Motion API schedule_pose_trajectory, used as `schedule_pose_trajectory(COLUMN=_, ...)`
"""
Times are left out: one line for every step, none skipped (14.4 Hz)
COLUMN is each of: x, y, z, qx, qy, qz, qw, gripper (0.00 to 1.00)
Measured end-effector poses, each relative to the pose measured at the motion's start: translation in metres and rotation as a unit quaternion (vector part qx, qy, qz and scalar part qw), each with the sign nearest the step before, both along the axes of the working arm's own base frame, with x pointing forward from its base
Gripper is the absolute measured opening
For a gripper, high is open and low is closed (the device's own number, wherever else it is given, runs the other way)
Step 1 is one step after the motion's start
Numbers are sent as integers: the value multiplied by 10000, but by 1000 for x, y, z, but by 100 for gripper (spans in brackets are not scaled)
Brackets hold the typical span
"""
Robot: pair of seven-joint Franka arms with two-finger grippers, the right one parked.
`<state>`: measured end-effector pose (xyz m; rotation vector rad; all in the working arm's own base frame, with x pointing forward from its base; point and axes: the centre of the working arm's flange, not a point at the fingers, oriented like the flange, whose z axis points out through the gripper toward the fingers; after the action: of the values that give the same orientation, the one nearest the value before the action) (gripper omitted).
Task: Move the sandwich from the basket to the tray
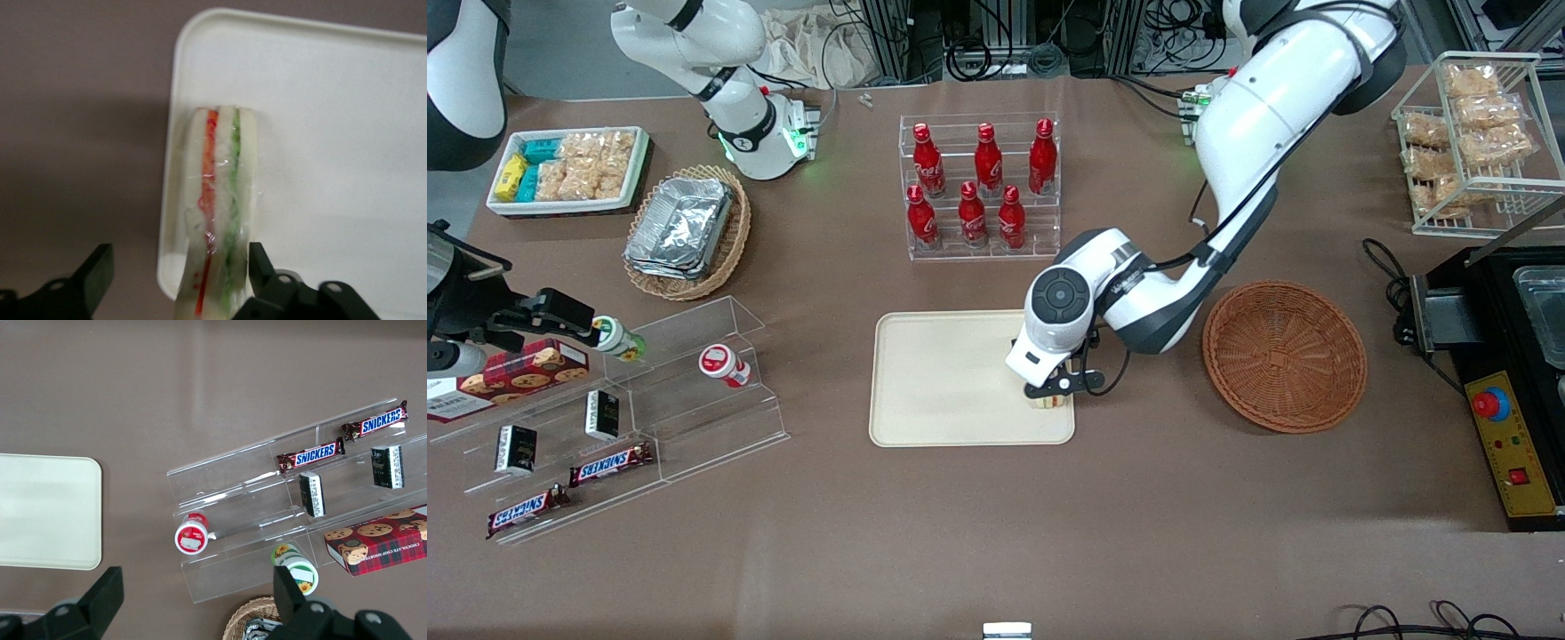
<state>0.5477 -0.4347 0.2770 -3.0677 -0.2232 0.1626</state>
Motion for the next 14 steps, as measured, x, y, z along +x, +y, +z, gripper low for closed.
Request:
schedule_pose_trajectory(x=0, y=5, z=22, qx=137, qy=-38, qz=7, qw=9999, gripper=100)
schedule_pose_trajectory(x=0, y=11, z=46, qx=261, qy=-101, qz=24, qw=9996, gripper=100)
schedule_pose_trajectory(x=1, y=21, z=71, qx=371, qy=-168, qz=17, qw=9992, gripper=100)
schedule_pose_trajectory(x=2, y=33, z=95, qx=441, qy=-182, qz=-16, qw=9989, gripper=100)
schedule_pose_trajectory(x=4, y=48, z=117, qx=446, qy=-120, qz=-54, qw=9989, gripper=100)
schedule_pose_trajectory(x=7, y=65, z=138, qx=417, qy=-33, qz=-129, qw=9990, gripper=100)
schedule_pose_trajectory(x=10, y=83, z=155, qx=401, qy=43, qz=-253, qw=9989, gripper=100)
schedule_pose_trajectory(x=15, y=104, z=170, qx=391, qy=106, qz=-386, qw=9984, gripper=100)
schedule_pose_trajectory(x=20, y=125, z=182, qx=380, qy=167, qz=-503, qw=9979, gripper=100)
schedule_pose_trajectory(x=24, y=146, z=193, qx=369, qy=233, qz=-612, qw=9972, gripper=100)
schedule_pose_trajectory(x=28, y=167, z=203, qx=364, qy=285, qz=-743, qw=9962, gripper=100)
schedule_pose_trajectory(x=31, y=186, z=212, qx=348, qy=329, qz=-861, qw=9951, gripper=100)
schedule_pose_trajectory(x=33, y=205, z=221, qx=322, qy=373, qz=-917, qw=9946, gripper=100)
schedule_pose_trajectory(x=34, y=223, z=231, qx=294, qy=420, qz=-881, qw=9948, gripper=100)
